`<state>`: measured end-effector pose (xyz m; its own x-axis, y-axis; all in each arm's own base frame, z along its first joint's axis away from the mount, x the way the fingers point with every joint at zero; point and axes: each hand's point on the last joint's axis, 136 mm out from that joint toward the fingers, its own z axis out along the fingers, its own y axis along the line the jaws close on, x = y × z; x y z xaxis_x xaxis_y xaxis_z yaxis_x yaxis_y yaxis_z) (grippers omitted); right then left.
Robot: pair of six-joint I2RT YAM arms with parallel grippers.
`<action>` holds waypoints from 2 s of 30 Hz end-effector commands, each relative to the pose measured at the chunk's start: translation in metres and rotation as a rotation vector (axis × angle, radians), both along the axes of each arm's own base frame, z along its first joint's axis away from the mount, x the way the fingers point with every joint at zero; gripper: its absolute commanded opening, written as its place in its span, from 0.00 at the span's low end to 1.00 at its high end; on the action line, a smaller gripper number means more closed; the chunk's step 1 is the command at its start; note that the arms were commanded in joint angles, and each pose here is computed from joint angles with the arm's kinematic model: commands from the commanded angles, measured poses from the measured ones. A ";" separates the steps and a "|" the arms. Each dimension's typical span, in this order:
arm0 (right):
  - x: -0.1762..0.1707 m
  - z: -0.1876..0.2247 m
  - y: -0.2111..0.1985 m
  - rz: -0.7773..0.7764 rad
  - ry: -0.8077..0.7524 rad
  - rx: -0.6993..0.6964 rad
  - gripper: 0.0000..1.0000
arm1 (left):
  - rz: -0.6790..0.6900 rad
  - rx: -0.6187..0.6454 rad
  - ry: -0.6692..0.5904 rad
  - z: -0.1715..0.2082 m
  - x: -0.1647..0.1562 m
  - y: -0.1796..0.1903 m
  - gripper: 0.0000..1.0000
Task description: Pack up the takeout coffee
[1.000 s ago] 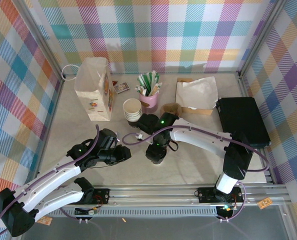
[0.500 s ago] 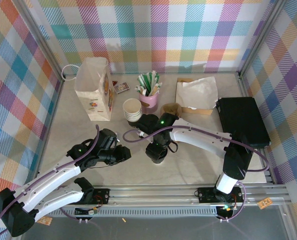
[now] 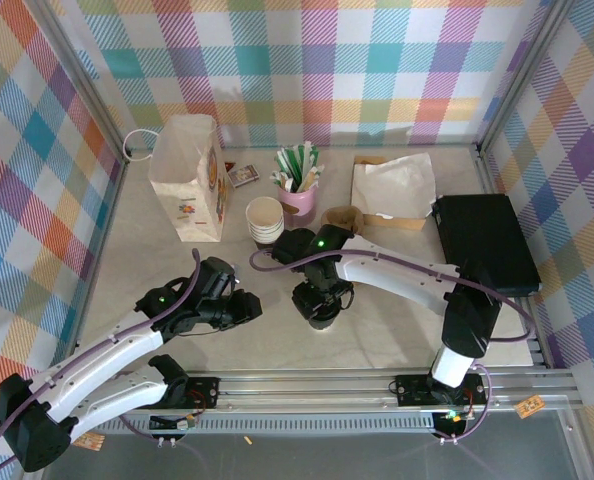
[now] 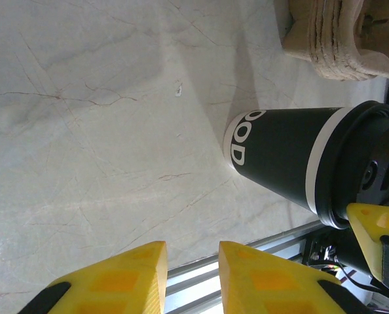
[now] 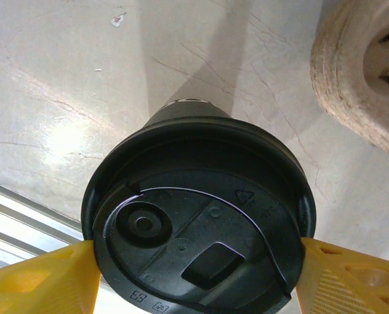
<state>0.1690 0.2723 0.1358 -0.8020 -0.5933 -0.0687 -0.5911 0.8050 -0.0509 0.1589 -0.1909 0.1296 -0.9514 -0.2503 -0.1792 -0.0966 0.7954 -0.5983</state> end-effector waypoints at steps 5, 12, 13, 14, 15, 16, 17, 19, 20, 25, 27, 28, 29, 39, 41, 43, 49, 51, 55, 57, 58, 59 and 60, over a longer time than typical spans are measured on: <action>-0.006 0.001 -0.003 -0.147 0.025 -0.013 0.73 | -0.004 0.012 -0.025 0.009 0.007 0.000 0.27; -0.008 0.000 0.003 -0.199 0.043 0.029 0.73 | -0.023 0.006 -0.033 0.014 0.009 -0.004 0.27; -0.008 0.001 0.003 -0.210 0.045 0.037 0.73 | -0.028 0.006 -0.033 0.014 0.009 -0.005 0.27; -0.009 0.000 0.003 -0.218 0.049 0.045 0.73 | -0.033 0.004 -0.038 0.015 0.010 -0.006 0.27; -0.009 0.000 0.004 -0.223 0.048 0.054 0.74 | -0.036 0.005 -0.038 0.015 0.010 -0.007 0.27; -0.008 0.001 0.003 -0.231 0.046 0.059 0.74 | -0.039 0.003 -0.041 0.016 0.011 -0.007 0.27; -0.008 0.002 0.002 -0.239 0.044 0.065 0.75 | -0.042 0.003 -0.041 0.017 0.011 -0.008 0.28; -0.007 0.004 0.001 -0.254 0.040 0.075 0.80 | -0.051 0.000 -0.042 0.018 0.011 -0.010 0.28; -0.006 0.006 0.002 -0.254 0.036 0.084 0.81 | -0.052 -0.001 -0.041 0.018 0.012 -0.011 0.28; -0.006 0.014 0.003 -0.269 0.037 0.118 0.85 | -0.068 -0.012 -0.044 0.019 0.013 -0.015 0.29; -0.007 0.017 0.003 -0.276 0.039 0.130 0.86 | -0.075 -0.022 -0.049 0.021 0.014 -0.018 0.29; -0.008 0.020 0.002 -0.281 0.040 0.137 0.86 | -0.080 -0.030 -0.054 0.022 0.015 -0.020 0.29; -0.008 0.024 0.001 -0.283 0.038 0.147 0.86 | -0.082 -0.036 -0.053 0.023 0.016 -0.021 0.29; 0.001 0.063 -0.017 -0.368 0.020 0.402 0.67 | -0.131 -0.140 -0.070 0.036 0.026 -0.049 0.29; 0.002 0.056 -0.029 -0.418 0.052 0.460 0.58 | -0.129 -0.166 -0.068 0.036 0.028 -0.054 0.29; 0.003 0.048 -0.040 -0.476 0.090 0.526 0.49 | -0.124 -0.197 -0.062 0.035 0.029 -0.059 0.29; 0.007 0.029 -0.057 -0.568 0.149 0.656 0.38 | -0.100 -0.278 -0.023 0.027 0.034 -0.072 0.29; 0.007 0.022 -0.058 -0.583 0.167 0.665 0.37 | -0.098 -0.294 -0.008 0.024 0.033 -0.076 0.28; 0.008 0.010 -0.056 -0.615 0.200 0.693 0.36 | -0.091 -0.310 0.010 0.020 0.033 -0.080 0.28; 0.008 0.007 -0.053 -0.623 0.216 0.708 0.35 | -0.087 -0.319 0.022 0.017 0.032 -0.081 0.28; 0.007 0.005 -0.052 -0.626 0.229 0.710 0.35 | -0.087 -0.323 0.029 0.016 0.031 -0.082 0.28; 0.007 0.003 -0.050 -0.626 0.240 0.713 0.35 | -0.090 -0.326 0.035 0.015 0.030 -0.083 0.28; 0.007 0.002 -0.049 -0.626 0.249 0.711 0.35 | -0.089 -0.324 0.039 0.014 0.030 -0.083 0.28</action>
